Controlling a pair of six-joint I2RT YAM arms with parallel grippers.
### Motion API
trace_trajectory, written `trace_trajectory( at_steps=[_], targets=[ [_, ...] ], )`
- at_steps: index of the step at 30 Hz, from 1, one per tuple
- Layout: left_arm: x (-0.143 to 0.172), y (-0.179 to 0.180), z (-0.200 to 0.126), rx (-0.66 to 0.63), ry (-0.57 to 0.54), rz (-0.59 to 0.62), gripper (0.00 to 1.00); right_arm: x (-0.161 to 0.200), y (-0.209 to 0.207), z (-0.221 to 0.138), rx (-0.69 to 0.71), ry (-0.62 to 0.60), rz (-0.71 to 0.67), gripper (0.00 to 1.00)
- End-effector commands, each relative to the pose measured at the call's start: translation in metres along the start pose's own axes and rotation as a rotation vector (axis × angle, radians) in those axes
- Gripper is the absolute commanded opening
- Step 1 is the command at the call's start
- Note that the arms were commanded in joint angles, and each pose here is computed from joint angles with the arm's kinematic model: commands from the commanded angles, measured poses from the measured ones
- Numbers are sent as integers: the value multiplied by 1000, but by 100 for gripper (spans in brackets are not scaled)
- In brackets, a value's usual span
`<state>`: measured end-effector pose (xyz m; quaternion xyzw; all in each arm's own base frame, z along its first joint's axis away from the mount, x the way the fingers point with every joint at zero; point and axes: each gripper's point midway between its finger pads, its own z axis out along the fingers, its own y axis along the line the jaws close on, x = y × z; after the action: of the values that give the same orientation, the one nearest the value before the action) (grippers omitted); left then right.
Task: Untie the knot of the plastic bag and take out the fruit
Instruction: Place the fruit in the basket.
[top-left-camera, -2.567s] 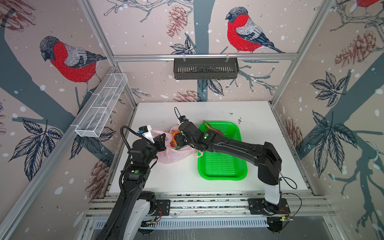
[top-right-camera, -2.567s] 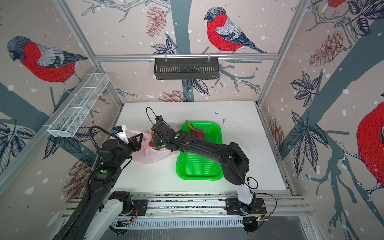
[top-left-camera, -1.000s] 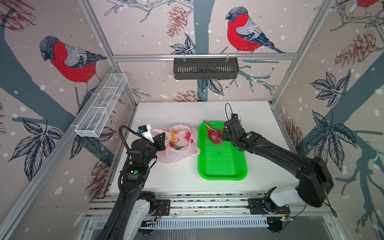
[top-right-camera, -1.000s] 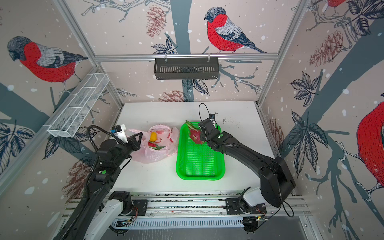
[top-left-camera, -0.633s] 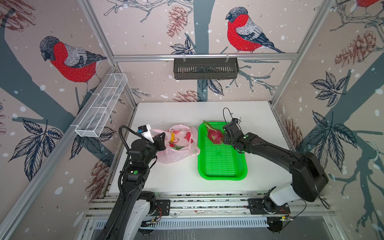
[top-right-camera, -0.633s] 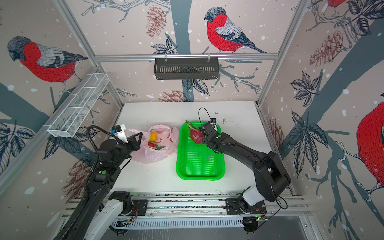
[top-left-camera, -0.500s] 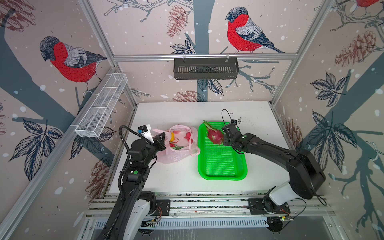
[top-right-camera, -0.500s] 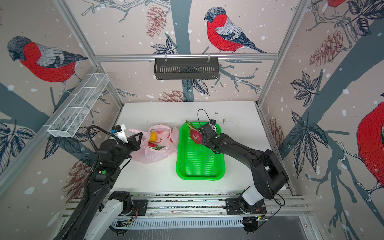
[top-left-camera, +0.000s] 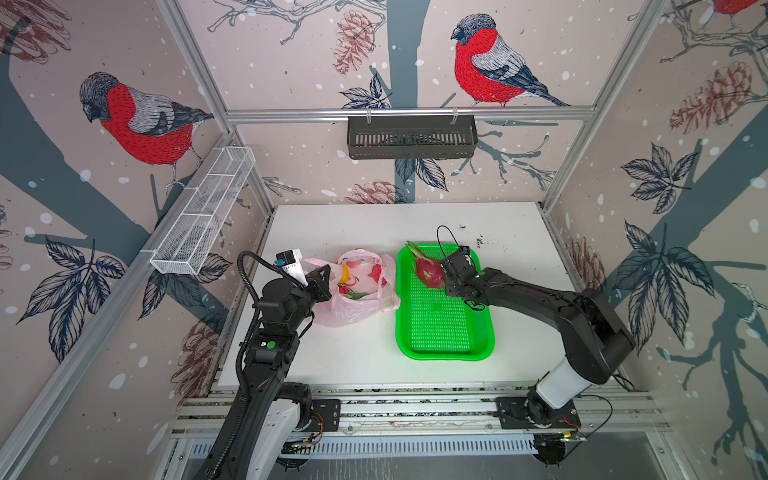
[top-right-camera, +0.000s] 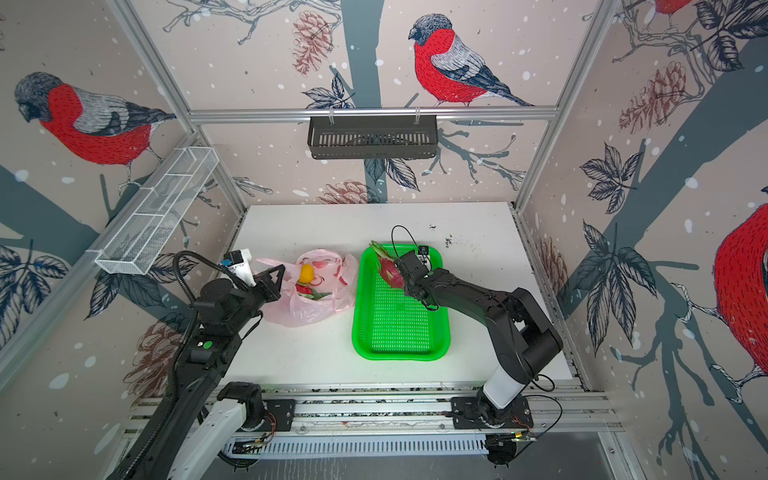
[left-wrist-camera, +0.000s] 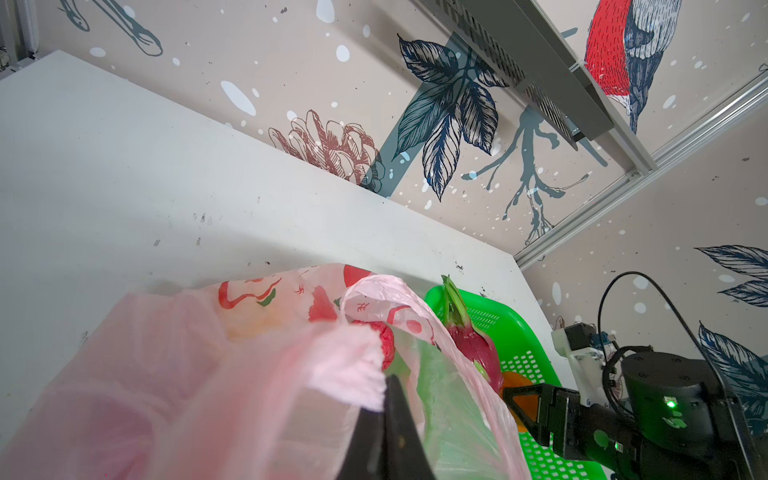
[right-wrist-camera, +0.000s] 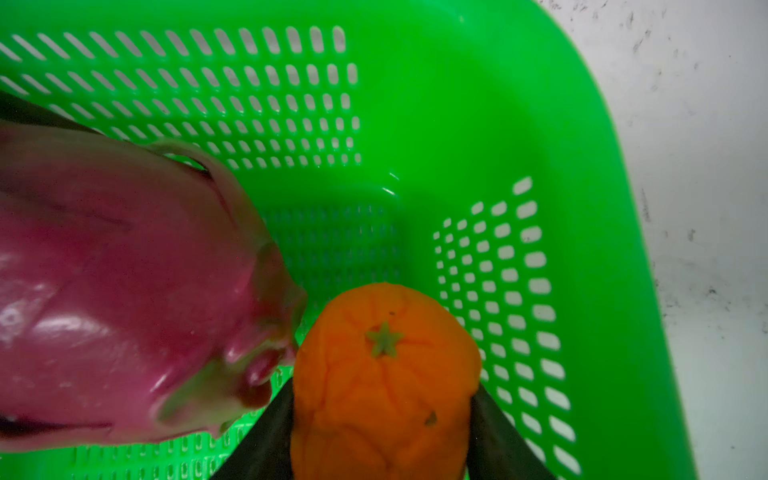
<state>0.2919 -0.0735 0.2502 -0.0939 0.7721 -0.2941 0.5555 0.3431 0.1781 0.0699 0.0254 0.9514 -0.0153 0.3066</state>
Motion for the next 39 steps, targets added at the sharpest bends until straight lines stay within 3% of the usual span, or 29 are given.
trace_trajectory(
  at_steps=[1,5,18,23,39],
  targets=[
    [-7,-3,-1,10,-23,13,0,-2,-1,4,11,-10,9,41],
    [-7,-3,-1,9,-23,12,0,2,-1,8,14,0,3,47],
    [-8,-4,-2,9,-24,14,0,3,-1,10,19,4,4,82],
    [-8,-4,-2,8,-24,15,0,0,-1,6,18,-8,10,86],
    [-9,-6,-3,15,-28,19,0,-22,6,-24,15,-77,14,87]
  ],
)
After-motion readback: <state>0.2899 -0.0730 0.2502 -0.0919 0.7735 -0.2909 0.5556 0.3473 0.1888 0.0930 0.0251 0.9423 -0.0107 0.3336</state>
